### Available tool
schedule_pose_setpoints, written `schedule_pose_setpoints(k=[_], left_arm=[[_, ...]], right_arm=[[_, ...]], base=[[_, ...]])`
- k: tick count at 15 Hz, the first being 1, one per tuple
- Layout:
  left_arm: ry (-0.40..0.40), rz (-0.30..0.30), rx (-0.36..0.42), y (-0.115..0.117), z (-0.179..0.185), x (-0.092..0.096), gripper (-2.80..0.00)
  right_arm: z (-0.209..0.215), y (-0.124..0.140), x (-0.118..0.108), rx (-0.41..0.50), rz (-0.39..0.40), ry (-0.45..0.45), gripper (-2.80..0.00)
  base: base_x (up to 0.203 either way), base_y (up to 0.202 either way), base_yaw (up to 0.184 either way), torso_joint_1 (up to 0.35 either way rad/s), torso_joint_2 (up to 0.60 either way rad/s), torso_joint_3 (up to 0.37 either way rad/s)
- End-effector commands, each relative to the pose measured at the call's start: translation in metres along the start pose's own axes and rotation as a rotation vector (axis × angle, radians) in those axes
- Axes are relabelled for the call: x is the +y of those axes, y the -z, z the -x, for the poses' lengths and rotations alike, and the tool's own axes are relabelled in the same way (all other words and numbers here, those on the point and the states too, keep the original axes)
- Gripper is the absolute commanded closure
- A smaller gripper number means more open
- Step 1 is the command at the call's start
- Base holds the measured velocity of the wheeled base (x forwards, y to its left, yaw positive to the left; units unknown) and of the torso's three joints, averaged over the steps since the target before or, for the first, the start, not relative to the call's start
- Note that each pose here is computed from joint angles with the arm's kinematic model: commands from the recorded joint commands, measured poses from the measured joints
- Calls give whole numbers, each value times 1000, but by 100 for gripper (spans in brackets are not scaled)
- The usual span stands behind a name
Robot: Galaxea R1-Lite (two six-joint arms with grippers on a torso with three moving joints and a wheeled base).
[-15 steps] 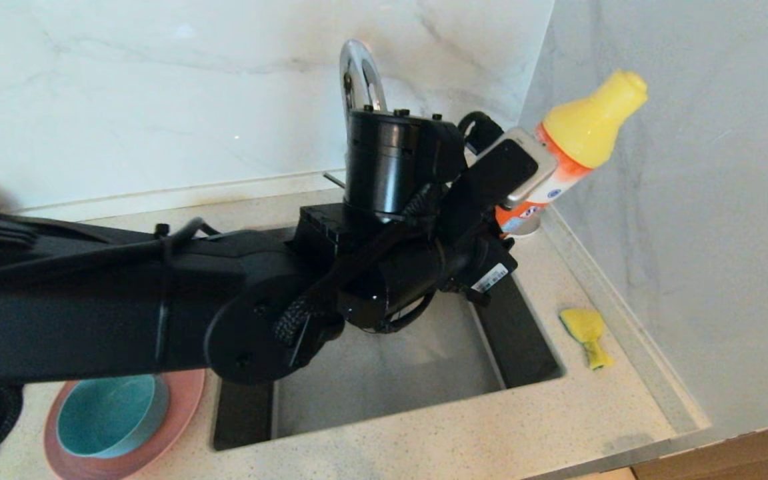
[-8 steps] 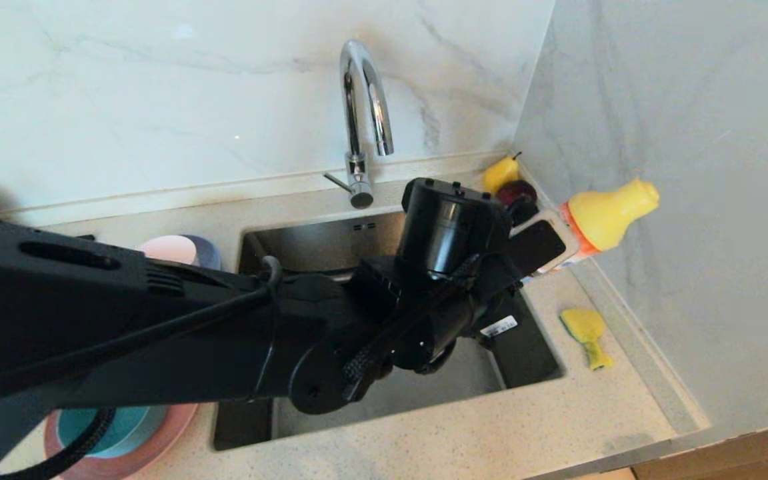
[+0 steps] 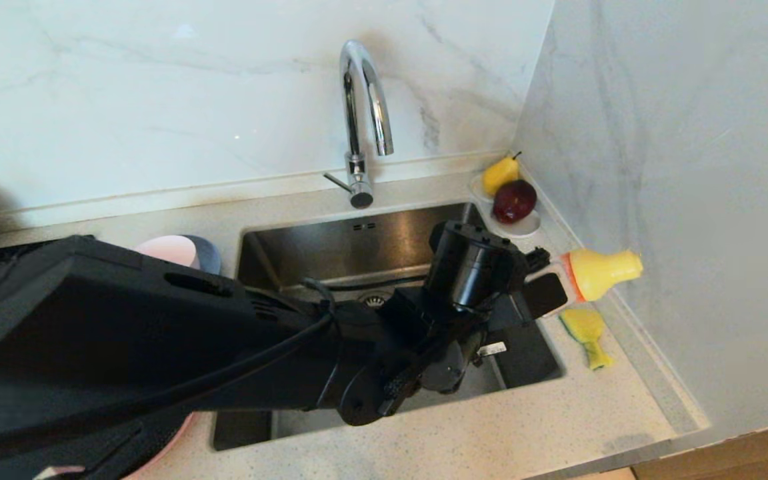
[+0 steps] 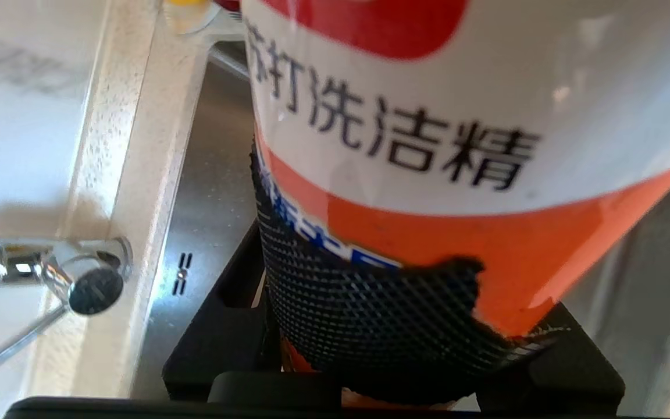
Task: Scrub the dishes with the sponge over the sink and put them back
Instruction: Squeeze it onto the sponge
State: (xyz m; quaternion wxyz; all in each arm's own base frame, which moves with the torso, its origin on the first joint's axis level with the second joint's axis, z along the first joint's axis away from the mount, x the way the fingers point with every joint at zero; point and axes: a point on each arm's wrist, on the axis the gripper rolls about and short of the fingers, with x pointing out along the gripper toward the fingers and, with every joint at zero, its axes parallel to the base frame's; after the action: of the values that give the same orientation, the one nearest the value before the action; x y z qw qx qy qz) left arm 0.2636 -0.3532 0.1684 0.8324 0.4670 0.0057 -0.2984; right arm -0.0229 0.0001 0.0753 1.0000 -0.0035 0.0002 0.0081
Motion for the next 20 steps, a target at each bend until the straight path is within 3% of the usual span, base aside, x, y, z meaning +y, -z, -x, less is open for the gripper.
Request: schedule_pose_setpoints(k=[1,10,13,16,18,20], left_arm=[[9,-47,13,4,-11,-11,0],[-22,-191,89,10,-46,-37,0],[-67,-237,175,15,-54,-45,0],[-80,-246,195,19,-69,-57,0],[-161,-243,187,16,-85,-62,0],[-233,-287,180,11,-95,-61,0]], right_arm=[[0,0,0,0,1,-1,0],[0,0,0,-1,1,-1,0],[0,0,0,0,1,-1,0],[0,0,0,0,1,-1,0],[0,0,0,-2,1,-1,0],[0,0,0,-2,1,-1,0]], base=[[0,0,0,0,0,0],[0,0,0,0,0,0],[0,0,0,0,0,0],[0,0,0,0,0,0],[0,0,0,0,0,0],[0,0,0,0,0,0]])
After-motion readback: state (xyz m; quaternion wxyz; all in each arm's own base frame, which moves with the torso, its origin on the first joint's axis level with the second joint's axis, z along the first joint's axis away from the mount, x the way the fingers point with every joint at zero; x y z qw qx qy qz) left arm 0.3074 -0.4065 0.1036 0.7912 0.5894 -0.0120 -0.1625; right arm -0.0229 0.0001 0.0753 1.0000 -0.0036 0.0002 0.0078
